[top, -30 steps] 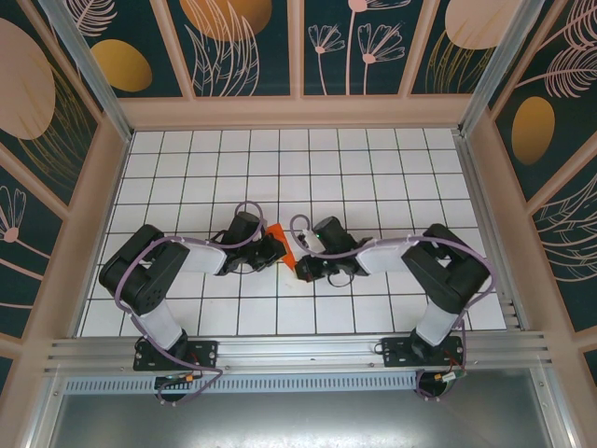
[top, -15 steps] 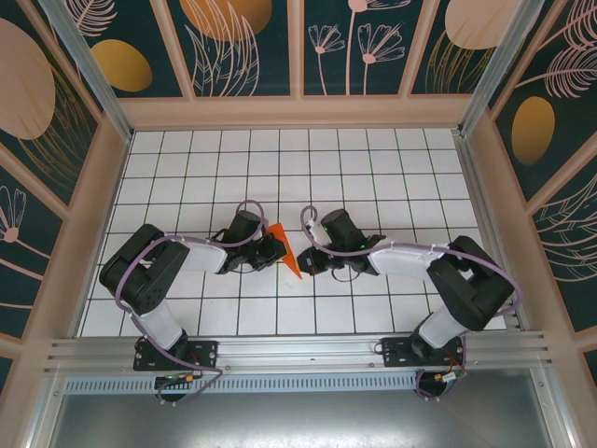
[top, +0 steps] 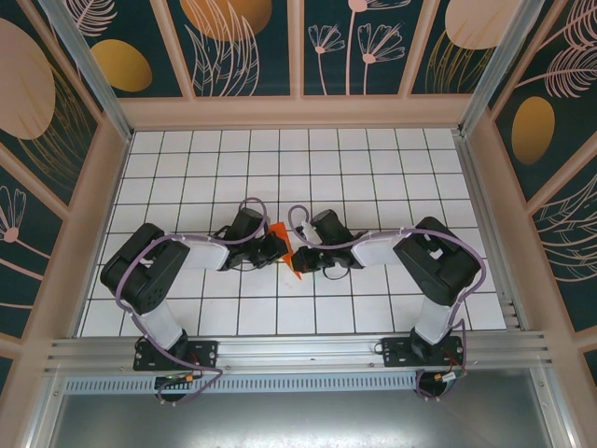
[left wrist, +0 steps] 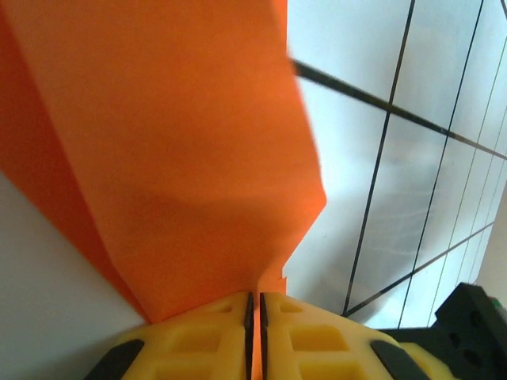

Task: Fold a paper plane with a square sheet of paper (pick it up from the middle)
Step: Fold the wing for the fifth time at the center of the table.

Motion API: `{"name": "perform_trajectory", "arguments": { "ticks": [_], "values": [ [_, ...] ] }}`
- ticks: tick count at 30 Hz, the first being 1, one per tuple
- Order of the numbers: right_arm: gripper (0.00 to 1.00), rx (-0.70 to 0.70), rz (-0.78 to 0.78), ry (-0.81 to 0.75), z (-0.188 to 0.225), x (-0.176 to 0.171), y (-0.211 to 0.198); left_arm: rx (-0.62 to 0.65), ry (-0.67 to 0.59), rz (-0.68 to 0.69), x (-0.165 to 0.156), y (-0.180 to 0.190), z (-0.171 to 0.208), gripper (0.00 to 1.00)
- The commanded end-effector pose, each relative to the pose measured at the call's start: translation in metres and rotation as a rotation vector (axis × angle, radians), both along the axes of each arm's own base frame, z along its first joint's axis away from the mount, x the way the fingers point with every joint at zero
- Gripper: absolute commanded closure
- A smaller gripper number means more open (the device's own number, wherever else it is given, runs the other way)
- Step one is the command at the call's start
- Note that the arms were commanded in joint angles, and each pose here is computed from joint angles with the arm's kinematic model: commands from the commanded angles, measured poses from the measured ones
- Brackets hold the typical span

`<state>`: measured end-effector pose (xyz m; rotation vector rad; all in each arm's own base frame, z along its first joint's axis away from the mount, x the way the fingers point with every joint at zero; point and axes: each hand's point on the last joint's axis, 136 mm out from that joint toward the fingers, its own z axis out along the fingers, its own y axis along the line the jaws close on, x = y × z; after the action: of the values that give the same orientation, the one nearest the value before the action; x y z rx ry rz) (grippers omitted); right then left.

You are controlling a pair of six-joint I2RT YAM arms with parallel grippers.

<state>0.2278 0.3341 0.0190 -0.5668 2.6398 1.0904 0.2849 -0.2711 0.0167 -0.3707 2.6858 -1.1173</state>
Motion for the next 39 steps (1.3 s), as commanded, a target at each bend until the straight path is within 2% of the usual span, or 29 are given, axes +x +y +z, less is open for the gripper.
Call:
{"name": "perform_trajectory", "arguments": {
  "ticks": [1, 7, 13, 21, 31, 37, 39],
  "values": [
    [1.00, -0.104, -0.008, 0.014, -0.023, -0.001, -0.014, 0.103, -0.089, 0.009, 0.022, 0.010, 0.007, 0.81],
    [1.00, -0.142, 0.000, 0.023, -0.031, -0.003, -0.020, 0.173, -0.273, 0.001, 0.042, 0.025, 0.039, 0.67],
    [1.00, -0.144, 0.010, 0.030, -0.032, -0.003, -0.019, 0.171, -0.352, -0.045, 0.049, 0.029, 0.045, 0.66],
    [1.00, -0.151, 0.019, 0.043, -0.035, -0.005, -0.019, 0.130, -0.366, -0.060, 0.053, 0.028, 0.038, 0.67],
    [1.00, -0.164, 0.026, 0.061, -0.040, -0.008, -0.021, 0.160, -0.345, -0.042, 0.057, 0.035, 0.021, 0.68],
    [1.00, -0.178, 0.028, 0.073, -0.043, -0.012, -0.024, 0.157, -0.368, -0.041, 0.061, 0.036, 0.023, 0.69],
    [1.00, -0.181, 0.027, 0.076, -0.044, -0.013, -0.026, 0.174, -0.347, -0.045, 0.060, 0.038, 0.012, 0.69]
  ]
}}
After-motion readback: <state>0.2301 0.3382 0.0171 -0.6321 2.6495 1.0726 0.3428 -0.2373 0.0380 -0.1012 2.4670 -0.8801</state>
